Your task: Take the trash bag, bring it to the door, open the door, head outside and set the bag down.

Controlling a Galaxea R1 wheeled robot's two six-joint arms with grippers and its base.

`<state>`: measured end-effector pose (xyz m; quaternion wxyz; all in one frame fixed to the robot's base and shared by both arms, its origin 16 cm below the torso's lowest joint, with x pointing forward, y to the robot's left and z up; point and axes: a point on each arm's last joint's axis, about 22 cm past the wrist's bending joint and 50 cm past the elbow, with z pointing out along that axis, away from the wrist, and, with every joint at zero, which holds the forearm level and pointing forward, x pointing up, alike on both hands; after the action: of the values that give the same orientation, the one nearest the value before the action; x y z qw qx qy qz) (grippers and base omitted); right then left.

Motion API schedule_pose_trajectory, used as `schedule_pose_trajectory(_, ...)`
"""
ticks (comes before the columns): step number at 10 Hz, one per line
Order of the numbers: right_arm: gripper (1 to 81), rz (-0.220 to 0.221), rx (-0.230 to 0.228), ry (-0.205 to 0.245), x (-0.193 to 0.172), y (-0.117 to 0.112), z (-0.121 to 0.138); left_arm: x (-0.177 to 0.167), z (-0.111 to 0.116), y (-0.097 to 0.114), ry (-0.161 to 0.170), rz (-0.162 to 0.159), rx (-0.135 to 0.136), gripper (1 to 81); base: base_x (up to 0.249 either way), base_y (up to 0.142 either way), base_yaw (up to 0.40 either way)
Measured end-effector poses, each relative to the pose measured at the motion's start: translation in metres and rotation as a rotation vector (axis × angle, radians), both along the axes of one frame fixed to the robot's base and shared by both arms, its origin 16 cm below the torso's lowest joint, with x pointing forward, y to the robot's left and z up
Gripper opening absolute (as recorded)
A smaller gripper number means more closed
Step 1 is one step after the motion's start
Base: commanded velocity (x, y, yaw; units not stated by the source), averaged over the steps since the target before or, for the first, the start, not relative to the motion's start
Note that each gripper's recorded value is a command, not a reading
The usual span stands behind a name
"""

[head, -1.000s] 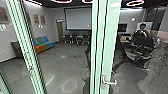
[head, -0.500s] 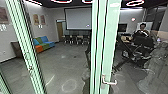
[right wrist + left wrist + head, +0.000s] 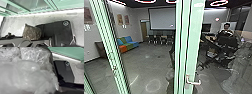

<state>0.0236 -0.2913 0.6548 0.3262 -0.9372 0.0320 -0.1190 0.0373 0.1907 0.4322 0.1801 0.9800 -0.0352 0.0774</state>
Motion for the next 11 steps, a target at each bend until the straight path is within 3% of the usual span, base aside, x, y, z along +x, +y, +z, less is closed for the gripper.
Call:
schedule_pose_trajectory(3, 81.1, 0.019, -0.026, -0.056, 0.025, -0.041, 0.062, 0.0, 0.0, -0.005, 0.0, 0.0, -0.006, 1.0, 0.0, 0.0, 0.0)
schedule_pose_trajectory(7, 81.1, 0.131, -0.026, -0.147, 0.09, -0.047, 0.133, 0.0, 0.0, -0.005, 0.0, 0.0, -0.006, 1.0, 0.0, 0.0, 0.0)
schedule_pose_trajectory(10, 81.1, 0.229, -0.079, -0.205, 0.138, -0.064, 0.186, 0.0, 0.0, -0.005, 0.0, 0.0, -0.006, 1.0, 0.0, 0.0, 0.0)
schedule_pose_trajectory(11, 81.1, 0.244, -0.092, -0.207, 0.152, -0.067, 0.205, 0.0, 0.0, -0.005, 0.0, 0.0, -0.006, 1.0, 0.0, 0.0, 0.0)
